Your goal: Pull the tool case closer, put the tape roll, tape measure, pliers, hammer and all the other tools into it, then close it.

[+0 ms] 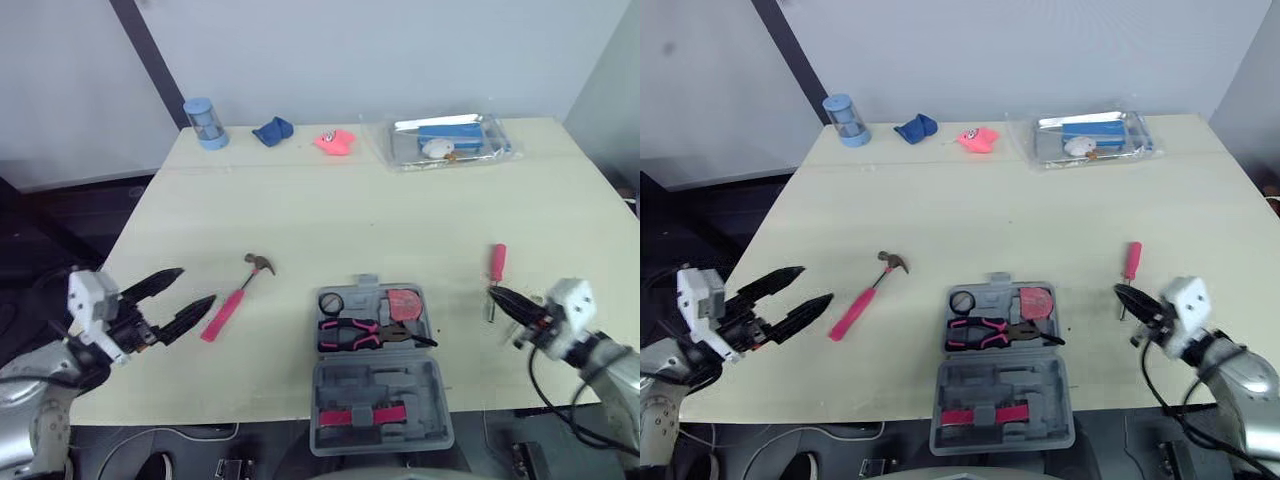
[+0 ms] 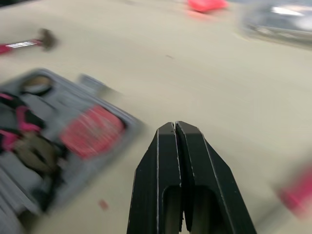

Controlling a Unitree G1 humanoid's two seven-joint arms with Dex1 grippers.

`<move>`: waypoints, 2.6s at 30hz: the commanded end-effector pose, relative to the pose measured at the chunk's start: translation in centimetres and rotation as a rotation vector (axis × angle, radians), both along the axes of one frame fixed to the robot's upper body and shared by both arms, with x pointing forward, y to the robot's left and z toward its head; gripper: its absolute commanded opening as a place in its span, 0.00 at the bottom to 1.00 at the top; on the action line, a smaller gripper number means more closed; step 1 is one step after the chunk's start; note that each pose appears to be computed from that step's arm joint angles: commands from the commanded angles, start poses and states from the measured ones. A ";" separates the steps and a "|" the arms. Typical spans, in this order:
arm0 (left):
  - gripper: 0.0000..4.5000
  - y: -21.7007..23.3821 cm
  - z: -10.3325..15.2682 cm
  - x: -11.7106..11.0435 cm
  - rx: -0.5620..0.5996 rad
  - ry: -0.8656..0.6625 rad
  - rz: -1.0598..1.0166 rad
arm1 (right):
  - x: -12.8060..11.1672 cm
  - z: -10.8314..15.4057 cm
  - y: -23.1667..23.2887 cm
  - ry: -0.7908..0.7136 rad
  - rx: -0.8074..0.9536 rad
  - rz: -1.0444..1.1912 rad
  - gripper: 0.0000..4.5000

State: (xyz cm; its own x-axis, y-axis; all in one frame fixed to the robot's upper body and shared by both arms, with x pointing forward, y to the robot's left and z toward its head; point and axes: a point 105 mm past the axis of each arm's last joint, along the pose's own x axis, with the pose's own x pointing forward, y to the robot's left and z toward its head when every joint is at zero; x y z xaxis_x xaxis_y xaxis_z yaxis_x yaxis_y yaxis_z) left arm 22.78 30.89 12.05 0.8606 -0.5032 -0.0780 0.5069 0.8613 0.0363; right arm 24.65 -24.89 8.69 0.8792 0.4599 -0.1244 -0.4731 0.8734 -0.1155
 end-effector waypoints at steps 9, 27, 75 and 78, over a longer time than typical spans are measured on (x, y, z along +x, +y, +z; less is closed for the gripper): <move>1.00 6.9 -6.7 -5.9 -0.023 0.158 0.388 | -6.2 -3.2 -11.2 0.045 0.071 -0.495 0.69; 1.00 6.9 -8.0 -6.3 -0.033 0.172 0.386 | -7.3 -4.1 -11.8 0.060 0.101 -0.539 0.99; 0.00 -9.2 -8.5 -0.9 0.352 0.247 -0.814 | -0.4 -6.3 7.0 0.216 -0.328 0.741 0.01; 0.00 -9.5 -8.7 -0.3 0.352 0.249 -0.833 | 0.2 -6.0 8.7 0.205 -0.339 0.787 0.01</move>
